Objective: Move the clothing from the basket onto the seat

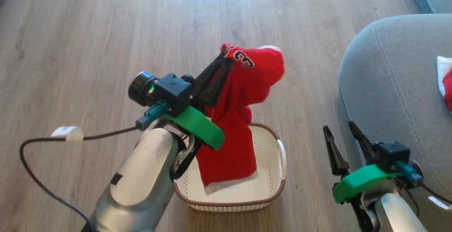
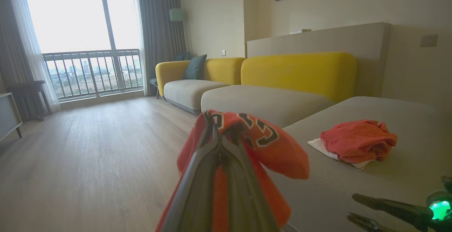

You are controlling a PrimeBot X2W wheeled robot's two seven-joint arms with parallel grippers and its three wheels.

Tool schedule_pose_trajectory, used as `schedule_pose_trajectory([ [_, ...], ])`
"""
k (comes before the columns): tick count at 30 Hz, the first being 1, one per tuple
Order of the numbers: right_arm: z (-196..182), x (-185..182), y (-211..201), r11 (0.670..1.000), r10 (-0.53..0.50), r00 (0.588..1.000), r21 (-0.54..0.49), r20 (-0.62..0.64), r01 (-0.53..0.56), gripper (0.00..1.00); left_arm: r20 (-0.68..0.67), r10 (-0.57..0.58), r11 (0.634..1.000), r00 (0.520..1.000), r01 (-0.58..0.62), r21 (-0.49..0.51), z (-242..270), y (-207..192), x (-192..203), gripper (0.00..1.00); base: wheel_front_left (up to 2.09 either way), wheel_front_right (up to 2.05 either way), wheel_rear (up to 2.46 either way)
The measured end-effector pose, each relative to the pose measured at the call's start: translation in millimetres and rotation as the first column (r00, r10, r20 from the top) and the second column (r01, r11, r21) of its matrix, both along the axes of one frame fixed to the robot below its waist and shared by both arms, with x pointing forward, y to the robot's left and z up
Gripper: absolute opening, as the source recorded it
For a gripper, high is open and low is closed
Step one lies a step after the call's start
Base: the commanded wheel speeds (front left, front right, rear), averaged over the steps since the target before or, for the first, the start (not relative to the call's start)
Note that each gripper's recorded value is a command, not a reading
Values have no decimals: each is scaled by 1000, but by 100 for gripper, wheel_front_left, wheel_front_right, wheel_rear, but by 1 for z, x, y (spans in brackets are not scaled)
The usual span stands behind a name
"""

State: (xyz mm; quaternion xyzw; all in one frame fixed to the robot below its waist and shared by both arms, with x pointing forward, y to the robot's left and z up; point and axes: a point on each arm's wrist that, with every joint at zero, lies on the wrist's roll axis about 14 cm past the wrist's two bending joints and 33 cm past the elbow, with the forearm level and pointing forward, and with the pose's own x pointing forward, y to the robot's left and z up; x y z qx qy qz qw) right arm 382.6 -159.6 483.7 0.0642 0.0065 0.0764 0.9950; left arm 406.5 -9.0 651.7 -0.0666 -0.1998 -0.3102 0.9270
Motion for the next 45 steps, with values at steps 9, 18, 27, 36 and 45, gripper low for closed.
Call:
schedule_pose_trajectory([
  [9, -1, -1, 21, 998, 55, 998, 16, -5, -55, 100, 55, -28, 999, 998, 30, -24, 22, -9, -7, 0, 0, 0, 0],
  [18, 38, 2, 89, 959, 278, 954, 28, 108, -283, 100, 61, -52, 998, 997, 54, -29, 23, -15, -12, 0, 0, 0, 0],
  [27, 47, 14, 135, 901, 435, 893, -65, 115, -430, 100, 63, -74, 997, 995, 76, -22, 24, -19, -16, 0, 0, 0, 0],
  [36, 39, 31, 170, 854, 515, 856, -114, 52, -507, 2, 51, -79, 997, 996, 80, -22, 22, -17, -24, 0, 0, 0, 0],
  [45, 48, 45, 168, 875, 483, 873, -75, 68, -478, 0, 33, -53, 998, 998, 54, -30, 18, -9, -20, 0, 0, 0, 0],
])
